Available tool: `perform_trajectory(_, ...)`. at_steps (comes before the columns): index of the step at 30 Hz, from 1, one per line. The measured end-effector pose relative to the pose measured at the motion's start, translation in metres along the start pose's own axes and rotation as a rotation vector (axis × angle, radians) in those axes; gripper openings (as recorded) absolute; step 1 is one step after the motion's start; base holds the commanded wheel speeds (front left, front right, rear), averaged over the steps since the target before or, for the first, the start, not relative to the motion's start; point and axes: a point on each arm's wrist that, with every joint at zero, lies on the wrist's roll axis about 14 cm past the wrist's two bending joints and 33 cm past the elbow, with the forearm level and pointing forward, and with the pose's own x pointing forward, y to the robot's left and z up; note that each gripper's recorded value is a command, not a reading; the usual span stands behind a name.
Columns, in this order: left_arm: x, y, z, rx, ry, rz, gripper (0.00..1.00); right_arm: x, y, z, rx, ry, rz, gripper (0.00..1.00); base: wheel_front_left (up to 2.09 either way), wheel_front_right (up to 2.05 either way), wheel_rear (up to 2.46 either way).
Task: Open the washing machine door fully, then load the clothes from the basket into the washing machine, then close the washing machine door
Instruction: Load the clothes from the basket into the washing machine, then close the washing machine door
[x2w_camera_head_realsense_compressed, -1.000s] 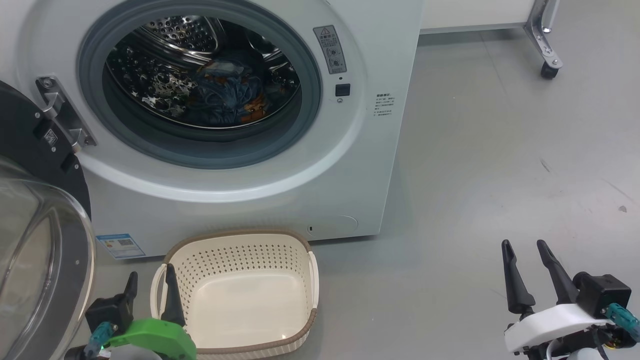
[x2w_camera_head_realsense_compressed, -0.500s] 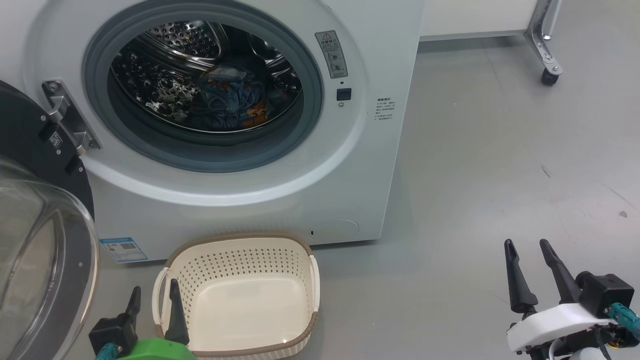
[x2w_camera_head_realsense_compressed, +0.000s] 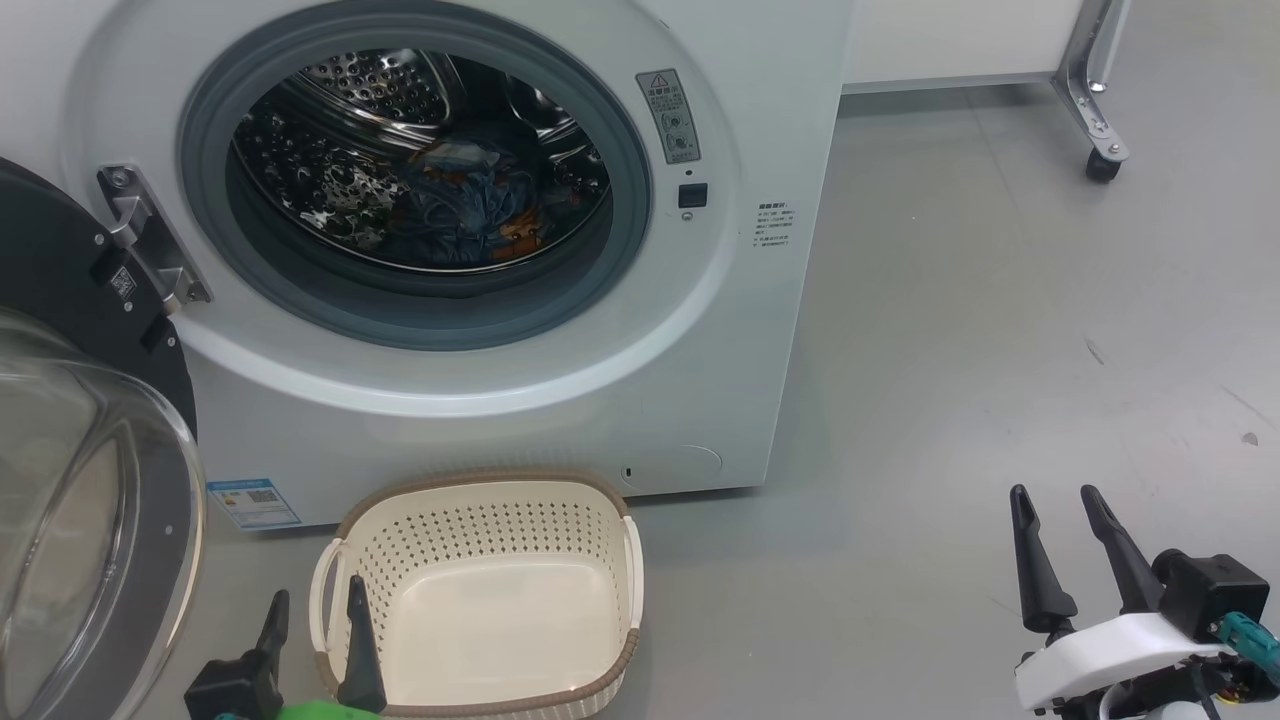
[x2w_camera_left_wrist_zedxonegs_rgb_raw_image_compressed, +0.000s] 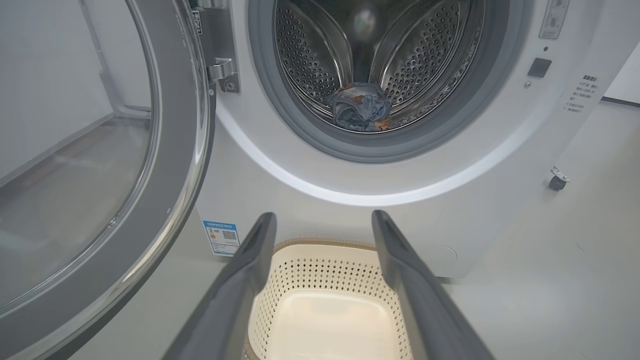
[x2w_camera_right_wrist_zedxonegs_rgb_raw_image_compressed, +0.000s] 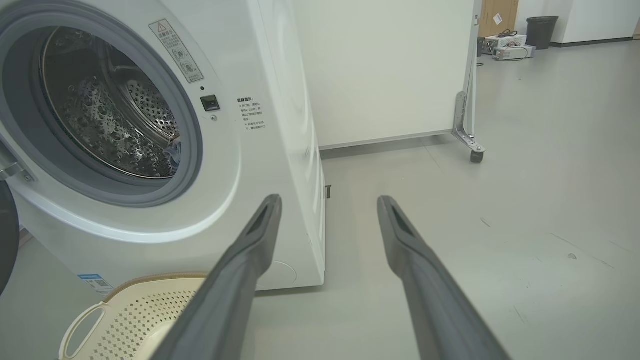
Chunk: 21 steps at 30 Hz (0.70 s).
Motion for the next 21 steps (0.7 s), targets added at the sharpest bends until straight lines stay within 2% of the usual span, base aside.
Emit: perform_trajectory(21, -0.0078, 0.0017, 0.0006, -0.007, -0.007, 0.011, 1.0, 0.0015, 0.0008, 0.0012, 0.002, -0.004, 0.002, 1.0, 0.0, 0.0, 0.0)
